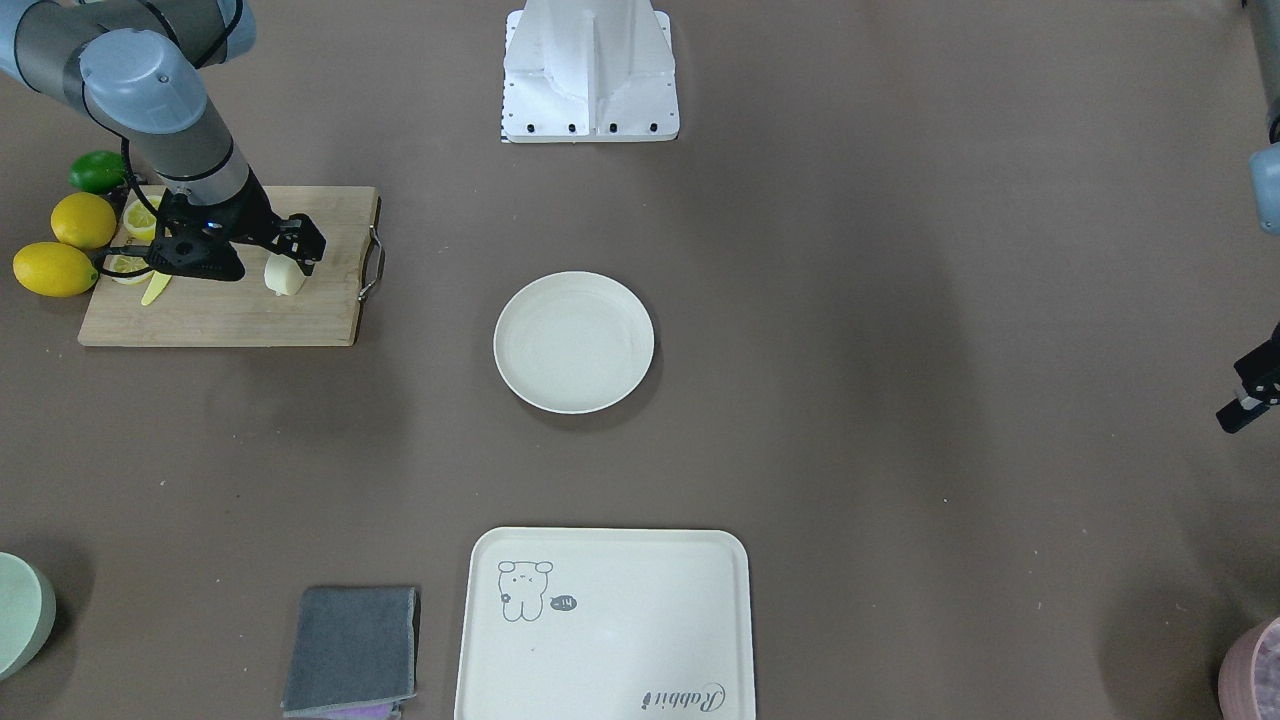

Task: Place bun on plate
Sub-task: 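Lower the right gripper onto the cream bun on the cutting board and grasp it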

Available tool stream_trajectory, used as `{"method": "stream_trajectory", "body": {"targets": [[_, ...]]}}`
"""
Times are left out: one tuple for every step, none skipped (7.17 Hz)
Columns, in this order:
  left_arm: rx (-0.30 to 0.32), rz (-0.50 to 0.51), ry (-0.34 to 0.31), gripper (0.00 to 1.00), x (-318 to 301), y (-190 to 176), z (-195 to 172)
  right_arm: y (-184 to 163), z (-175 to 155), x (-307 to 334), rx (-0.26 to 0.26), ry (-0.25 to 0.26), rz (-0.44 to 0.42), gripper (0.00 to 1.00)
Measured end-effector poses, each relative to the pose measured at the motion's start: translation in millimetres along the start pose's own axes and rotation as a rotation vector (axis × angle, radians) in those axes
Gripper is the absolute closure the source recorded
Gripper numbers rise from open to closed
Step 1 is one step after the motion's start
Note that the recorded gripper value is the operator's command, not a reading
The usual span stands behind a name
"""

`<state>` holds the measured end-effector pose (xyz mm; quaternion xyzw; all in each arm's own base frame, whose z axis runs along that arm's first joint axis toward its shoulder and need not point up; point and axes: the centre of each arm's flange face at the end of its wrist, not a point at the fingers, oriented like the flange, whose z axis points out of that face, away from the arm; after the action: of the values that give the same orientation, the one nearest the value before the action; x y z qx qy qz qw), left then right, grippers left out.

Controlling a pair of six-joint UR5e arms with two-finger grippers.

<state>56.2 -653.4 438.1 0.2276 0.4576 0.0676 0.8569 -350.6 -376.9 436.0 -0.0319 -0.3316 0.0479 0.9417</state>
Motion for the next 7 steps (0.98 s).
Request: {"method": "stream_trajectory", "body": {"targets": [[-0.004, -0.003, -0.003, 0.02, -3.5, 5.3, 1.0, 3.5, 3.2, -0.3, -0.002, 0.006, -0.006, 0.00], [-0.007, -0.001, -0.006, 0.02, -6.8, 10.4, 2.0, 6.4, 5.2, -2.3, -0.005, 0.008, -0.013, 0.02], [-0.008, 0.003, -0.012, 0.02, -9.4, 13.6, 2.6, 8.2, 7.0, -4.0, -0.004, 0.010, -0.017, 0.16], [-0.006, 0.006, -0.021, 0.02, -11.3, 16.8, 2.3, 9.0, 8.1, -5.7, 0.000, 0.013, -0.020, 0.44], [-0.004, 0.008, -0.025, 0.02, -11.3, 19.2, 1.3, 9.2, 8.5, -7.2, 0.003, 0.014, -0.021, 0.58], [-0.002, 0.009, -0.026, 0.02, -11.1, 21.5, 0.2, 10.0, 10.0, -8.1, 0.003, 0.016, -0.023, 0.91], [0.001, 0.012, -0.026, 0.02, -9.8, 26.2, -2.6, 11.8, 12.0, -9.4, -0.001, 0.017, -0.027, 1.00]]}}
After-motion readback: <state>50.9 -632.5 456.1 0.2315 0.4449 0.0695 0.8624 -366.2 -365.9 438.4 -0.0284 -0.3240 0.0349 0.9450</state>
